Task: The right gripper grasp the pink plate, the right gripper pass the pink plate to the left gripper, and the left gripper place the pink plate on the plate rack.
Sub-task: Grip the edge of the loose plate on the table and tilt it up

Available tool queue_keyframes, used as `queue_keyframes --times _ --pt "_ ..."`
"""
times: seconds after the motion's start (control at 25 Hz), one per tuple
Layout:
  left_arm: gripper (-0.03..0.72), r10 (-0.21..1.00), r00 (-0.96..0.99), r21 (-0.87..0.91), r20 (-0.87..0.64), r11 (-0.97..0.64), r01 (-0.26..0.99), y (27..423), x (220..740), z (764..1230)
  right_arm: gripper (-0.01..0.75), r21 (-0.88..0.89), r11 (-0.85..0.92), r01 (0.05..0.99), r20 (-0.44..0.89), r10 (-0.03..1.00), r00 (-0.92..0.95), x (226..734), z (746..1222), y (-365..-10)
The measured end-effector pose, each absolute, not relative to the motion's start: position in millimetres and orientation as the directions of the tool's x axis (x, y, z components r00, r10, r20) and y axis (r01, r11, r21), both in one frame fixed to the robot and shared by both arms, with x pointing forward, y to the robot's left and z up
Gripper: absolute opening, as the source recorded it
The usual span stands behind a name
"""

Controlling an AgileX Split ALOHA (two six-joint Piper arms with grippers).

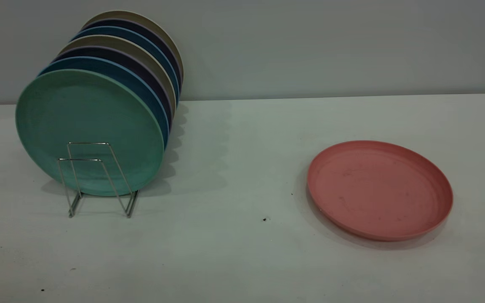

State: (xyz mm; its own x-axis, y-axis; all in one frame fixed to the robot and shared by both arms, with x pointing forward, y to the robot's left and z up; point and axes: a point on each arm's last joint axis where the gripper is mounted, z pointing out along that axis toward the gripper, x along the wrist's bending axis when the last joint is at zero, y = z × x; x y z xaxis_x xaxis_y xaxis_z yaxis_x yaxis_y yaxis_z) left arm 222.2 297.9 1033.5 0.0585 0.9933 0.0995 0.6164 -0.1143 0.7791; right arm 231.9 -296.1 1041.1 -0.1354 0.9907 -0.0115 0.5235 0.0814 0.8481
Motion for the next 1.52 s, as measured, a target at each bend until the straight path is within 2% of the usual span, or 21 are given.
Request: queue_keyframes --times 0.16,0.28,0.4,0.64,0.88,1.12,1.52 --pt "0.609 0.996 0.038 0.788 0.076 -0.083 0.610 298 232 1051 0.532 0.839 0.061 0.541 0.024 0.989 -0.147 250 1057 -292" --pt "0.631 0.999 0.020 0.777 0.042 -0.045 0.628 299 253 1069 0.549 0.797 0.054 0.601 0.050 0.987 -0.154 275 1066 -288" --pt "0.634 1.000 0.025 0.747 0.016 -0.029 0.664 299 284 1087 0.553 0.721 0.037 0.692 0.094 0.984 -0.151 309 1070 -282" --pt "0.633 0.996 0.089 0.637 -0.023 -0.054 0.769 298 362 1098 0.554 0.656 0.008 0.754 0.167 0.974 -0.156 381 1059 -270" --pt "0.620 0.953 0.224 0.539 -0.204 -0.082 0.838 283 430 1076 0.554 0.529 -0.027 0.848 0.256 0.958 -0.129 439 1017 -259" --pt "0.606 0.859 0.335 0.539 -0.387 -0.084 0.838 266 477 1053 0.554 0.432 -0.054 0.900 0.271 0.960 -0.073 490 972 -255" --pt "0.593 0.777 0.518 0.434 -0.358 -0.353 0.829 195 533 1007 0.554 0.250 0.004 0.968 0.273 0.959 -0.074 558 908 -254"
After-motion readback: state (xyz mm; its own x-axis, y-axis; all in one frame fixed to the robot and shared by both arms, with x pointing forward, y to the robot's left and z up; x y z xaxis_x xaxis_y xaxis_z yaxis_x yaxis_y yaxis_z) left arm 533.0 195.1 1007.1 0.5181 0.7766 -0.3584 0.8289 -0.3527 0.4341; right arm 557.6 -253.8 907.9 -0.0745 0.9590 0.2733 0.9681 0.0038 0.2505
